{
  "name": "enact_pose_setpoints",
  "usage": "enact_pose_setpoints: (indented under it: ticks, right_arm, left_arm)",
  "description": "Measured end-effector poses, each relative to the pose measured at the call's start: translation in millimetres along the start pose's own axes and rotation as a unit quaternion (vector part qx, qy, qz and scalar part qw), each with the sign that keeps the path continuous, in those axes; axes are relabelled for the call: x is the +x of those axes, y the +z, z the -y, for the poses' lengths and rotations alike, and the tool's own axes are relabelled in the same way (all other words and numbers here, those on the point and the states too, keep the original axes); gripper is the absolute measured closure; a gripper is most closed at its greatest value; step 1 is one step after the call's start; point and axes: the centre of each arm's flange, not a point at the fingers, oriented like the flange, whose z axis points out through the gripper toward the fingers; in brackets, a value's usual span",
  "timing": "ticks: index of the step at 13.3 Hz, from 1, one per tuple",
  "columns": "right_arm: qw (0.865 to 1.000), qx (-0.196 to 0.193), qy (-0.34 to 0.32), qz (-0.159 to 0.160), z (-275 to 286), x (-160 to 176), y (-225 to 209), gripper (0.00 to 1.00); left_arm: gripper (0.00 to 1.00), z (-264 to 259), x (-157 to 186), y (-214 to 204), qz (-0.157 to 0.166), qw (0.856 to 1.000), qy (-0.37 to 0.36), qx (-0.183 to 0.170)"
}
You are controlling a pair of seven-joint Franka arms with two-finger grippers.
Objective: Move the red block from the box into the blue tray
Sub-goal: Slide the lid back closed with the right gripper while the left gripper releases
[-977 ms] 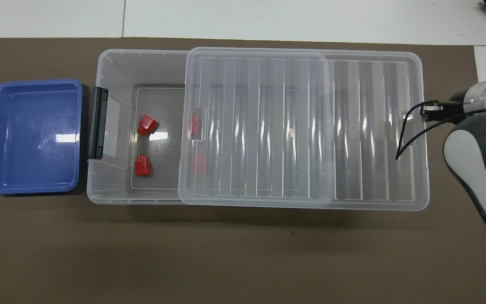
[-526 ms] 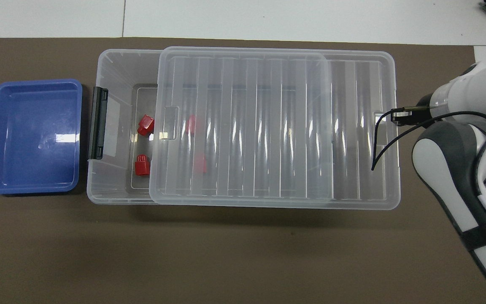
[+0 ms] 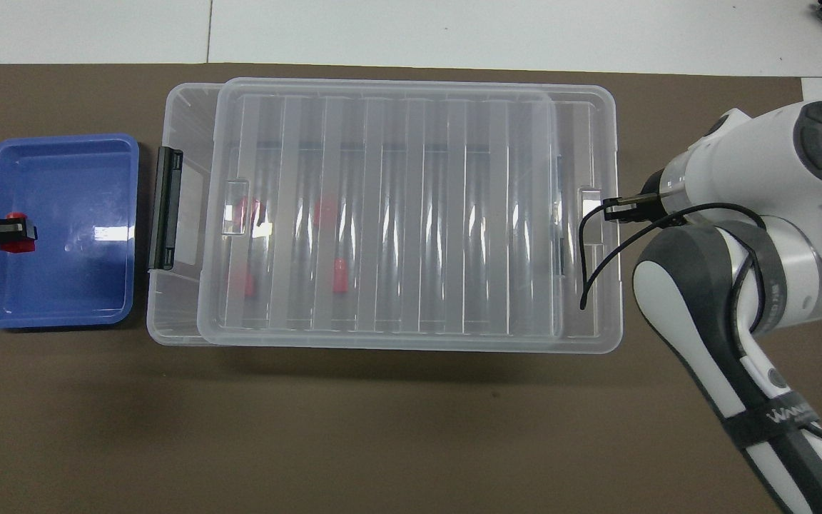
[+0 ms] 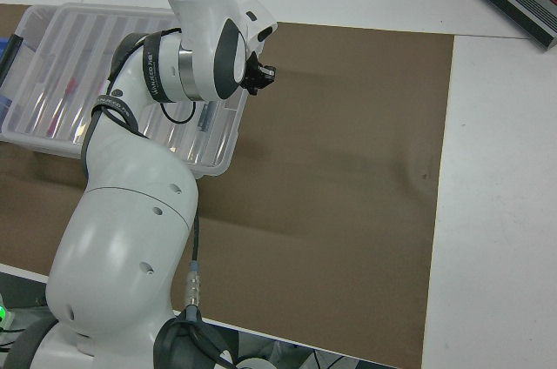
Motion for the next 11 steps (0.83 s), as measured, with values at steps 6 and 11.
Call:
enact_pose_setpoints:
  ticks: [6, 11]
  right_arm:
    - [0.999, 0.003, -0.031, 0.004, 38, -6, 2, 0.99]
    - [0.999, 0.014, -0.039, 0.007, 54, -10, 2, 0.99]
  left_arm:
    - [0.66, -1, -4, 52, 0.002, 1.000, -0.005, -0.004]
    - [0.66, -1, -3, 76, -0.006, 1.000, -0.006, -0.005]
